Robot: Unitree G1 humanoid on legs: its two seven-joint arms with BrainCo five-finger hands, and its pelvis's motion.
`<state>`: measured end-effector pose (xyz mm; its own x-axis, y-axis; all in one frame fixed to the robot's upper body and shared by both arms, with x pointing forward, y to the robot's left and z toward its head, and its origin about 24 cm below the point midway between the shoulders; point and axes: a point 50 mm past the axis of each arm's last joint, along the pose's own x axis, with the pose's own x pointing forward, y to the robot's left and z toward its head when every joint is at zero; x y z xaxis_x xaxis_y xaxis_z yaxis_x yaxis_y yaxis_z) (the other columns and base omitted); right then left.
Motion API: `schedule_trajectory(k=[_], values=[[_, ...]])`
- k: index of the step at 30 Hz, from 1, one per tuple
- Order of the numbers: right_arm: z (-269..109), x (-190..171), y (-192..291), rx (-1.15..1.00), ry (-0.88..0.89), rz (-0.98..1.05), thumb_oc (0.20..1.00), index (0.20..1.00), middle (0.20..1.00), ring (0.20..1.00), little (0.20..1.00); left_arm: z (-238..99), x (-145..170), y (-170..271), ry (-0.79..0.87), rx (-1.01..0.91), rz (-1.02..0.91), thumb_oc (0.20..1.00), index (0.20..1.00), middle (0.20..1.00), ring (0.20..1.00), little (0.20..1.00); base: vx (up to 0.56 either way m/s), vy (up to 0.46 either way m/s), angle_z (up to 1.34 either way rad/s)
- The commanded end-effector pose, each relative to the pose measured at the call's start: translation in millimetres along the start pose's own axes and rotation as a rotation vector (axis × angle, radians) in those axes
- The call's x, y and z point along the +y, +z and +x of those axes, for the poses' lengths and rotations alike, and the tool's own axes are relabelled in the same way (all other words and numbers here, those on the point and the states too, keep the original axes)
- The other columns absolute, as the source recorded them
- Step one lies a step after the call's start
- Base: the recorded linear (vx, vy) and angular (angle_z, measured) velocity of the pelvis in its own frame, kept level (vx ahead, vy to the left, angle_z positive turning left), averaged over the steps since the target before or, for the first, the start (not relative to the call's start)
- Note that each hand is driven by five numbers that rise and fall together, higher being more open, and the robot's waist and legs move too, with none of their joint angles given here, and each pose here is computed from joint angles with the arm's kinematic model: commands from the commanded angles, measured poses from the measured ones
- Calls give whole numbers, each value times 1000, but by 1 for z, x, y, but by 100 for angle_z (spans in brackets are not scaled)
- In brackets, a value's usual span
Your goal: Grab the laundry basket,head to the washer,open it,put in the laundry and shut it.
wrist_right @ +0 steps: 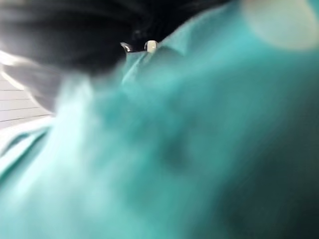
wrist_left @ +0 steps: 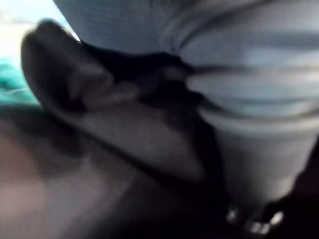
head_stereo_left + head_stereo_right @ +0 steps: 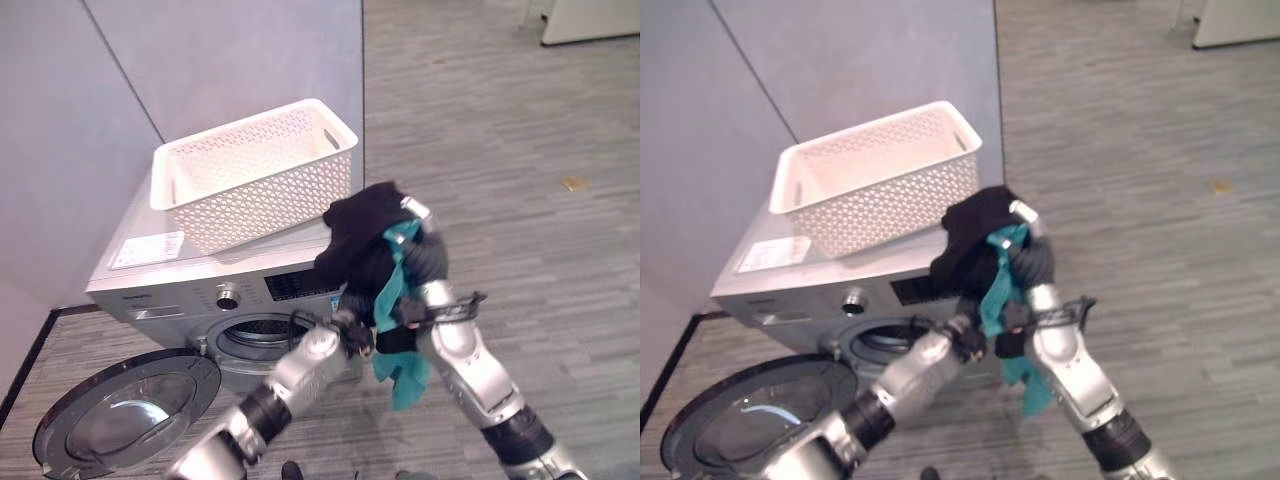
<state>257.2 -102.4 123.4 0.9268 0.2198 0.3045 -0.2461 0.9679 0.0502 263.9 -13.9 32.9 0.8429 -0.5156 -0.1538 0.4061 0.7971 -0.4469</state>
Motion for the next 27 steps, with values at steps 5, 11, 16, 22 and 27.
schedule_trajectory(k=[5, 11, 16, 22, 27], values=[[15, 15, 47, -248, 40, 138, 200, 200, 200, 200, 200, 15, -15, 38, -11, -188, 22, 200, 200, 200, 200, 200, 1, -1, -1], [9, 14, 39, -216, 57, 117, 200, 200, 200, 200, 200, 9, -4, 26, 59, -183, 2, 200, 200, 200, 200, 200, -9, -7, -2], [3, 9, 37, -215, 85, 56, 200, 200, 200, 200, 200, 4, 16, 26, 114, -194, 20, 200, 200, 200, 200, 200, -16, -4, -8], [-13, -7, 38, -229, 98, -14, 1000, 1000, 1000, 1000, 1000, -5, 47, 31, 223, -233, -2, 200, 200, 200, 200, 200, 11, -4, -4], [-23, -28, 39, -233, 36, -9, 1000, 1000, 1000, 1000, 1000, -19, 71, 26, 304, -238, -17, 200, 200, 200, 200, 200, 28, -6, -7]])
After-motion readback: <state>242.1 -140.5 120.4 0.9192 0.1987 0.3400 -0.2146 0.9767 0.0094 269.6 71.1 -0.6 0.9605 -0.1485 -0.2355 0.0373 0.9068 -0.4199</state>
